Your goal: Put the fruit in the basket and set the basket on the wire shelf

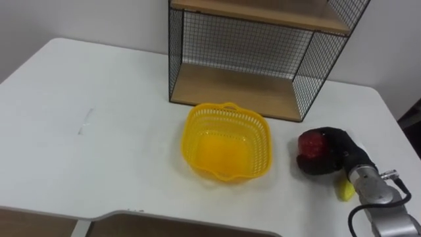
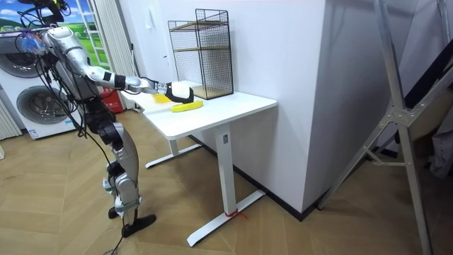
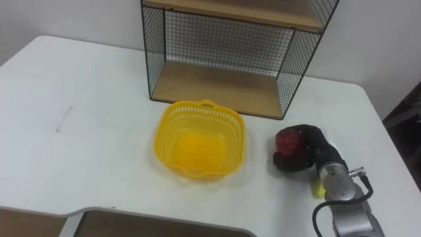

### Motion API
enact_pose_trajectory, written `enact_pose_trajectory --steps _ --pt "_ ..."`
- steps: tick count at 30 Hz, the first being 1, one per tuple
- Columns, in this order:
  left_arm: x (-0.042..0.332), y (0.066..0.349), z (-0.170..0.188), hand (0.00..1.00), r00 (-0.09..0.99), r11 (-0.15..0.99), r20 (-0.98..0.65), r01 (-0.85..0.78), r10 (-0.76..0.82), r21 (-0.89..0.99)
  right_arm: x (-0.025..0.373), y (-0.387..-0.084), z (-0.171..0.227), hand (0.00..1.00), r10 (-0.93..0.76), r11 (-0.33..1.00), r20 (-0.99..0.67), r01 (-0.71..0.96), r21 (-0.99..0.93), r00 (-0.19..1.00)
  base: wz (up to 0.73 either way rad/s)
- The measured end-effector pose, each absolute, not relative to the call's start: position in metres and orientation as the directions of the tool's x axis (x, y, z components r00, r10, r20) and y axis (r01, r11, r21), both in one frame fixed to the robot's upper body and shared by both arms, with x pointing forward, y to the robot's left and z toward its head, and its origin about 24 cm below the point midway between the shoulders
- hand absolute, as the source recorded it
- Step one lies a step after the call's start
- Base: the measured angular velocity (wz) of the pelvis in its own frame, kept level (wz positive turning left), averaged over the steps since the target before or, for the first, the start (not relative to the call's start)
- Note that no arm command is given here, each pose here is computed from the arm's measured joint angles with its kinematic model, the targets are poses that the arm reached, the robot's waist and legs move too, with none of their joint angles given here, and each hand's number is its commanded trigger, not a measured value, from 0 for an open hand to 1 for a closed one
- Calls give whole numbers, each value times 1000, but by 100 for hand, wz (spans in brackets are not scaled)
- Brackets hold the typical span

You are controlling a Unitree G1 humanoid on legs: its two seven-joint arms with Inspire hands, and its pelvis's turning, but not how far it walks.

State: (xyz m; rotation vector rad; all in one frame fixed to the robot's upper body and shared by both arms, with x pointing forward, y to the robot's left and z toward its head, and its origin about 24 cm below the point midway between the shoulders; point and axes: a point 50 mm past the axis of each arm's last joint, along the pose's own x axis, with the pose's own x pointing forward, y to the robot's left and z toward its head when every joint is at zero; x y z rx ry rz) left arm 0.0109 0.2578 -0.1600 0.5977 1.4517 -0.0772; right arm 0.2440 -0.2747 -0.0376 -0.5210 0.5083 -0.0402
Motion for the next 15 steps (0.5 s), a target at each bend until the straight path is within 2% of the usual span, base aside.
enact_pose_trajectory --steps 9,15 --pt "15 255 -161 0 165 858 -944 394 287 330 231 -269 -36 100 -153 973 -413 64 -221 898 -5" --pt "11 252 -162 0 159 859 -946 397 284 325 238 -245 -26 100 -55 997 -359 33 -67 932 -4"
